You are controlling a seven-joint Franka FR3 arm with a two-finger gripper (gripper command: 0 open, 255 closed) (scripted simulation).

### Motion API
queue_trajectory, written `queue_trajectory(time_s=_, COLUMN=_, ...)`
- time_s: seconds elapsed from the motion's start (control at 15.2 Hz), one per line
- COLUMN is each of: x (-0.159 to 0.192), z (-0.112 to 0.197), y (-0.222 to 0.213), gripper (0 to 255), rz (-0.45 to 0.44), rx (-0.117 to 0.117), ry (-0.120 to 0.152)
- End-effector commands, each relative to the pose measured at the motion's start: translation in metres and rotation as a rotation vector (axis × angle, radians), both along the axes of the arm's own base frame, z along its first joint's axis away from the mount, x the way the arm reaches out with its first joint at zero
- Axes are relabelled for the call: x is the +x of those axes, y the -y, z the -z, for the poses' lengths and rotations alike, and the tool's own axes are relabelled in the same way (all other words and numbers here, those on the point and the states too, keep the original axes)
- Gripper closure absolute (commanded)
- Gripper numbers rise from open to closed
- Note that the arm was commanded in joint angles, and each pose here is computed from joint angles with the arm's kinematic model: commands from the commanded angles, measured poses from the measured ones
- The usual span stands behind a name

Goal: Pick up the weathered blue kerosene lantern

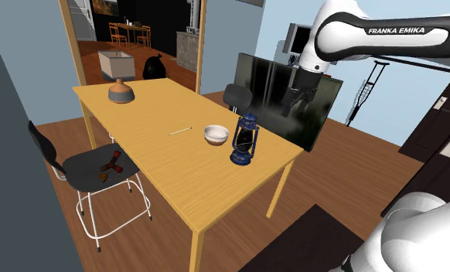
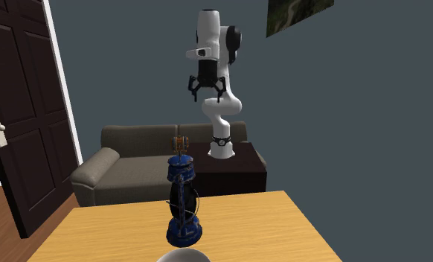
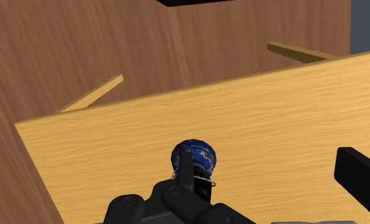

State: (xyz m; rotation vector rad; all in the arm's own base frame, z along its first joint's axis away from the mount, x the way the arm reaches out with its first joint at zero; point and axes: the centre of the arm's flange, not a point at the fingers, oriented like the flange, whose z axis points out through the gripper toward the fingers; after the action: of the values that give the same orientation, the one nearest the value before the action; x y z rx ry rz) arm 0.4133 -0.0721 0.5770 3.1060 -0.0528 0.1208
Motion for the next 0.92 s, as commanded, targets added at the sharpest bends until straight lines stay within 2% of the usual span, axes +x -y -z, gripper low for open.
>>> queue_trajectory(time_s=0.0, x=0.025, z=0.009, y=0.009, gripper=0, rz=-0.011, rx=0.003, ry=0.003)
queue_trajectory(time_s=0.86, x=0.178, z=0.071, y=0.053, gripper=0, rz=-0.080, rx=0.028, ry=0.018)
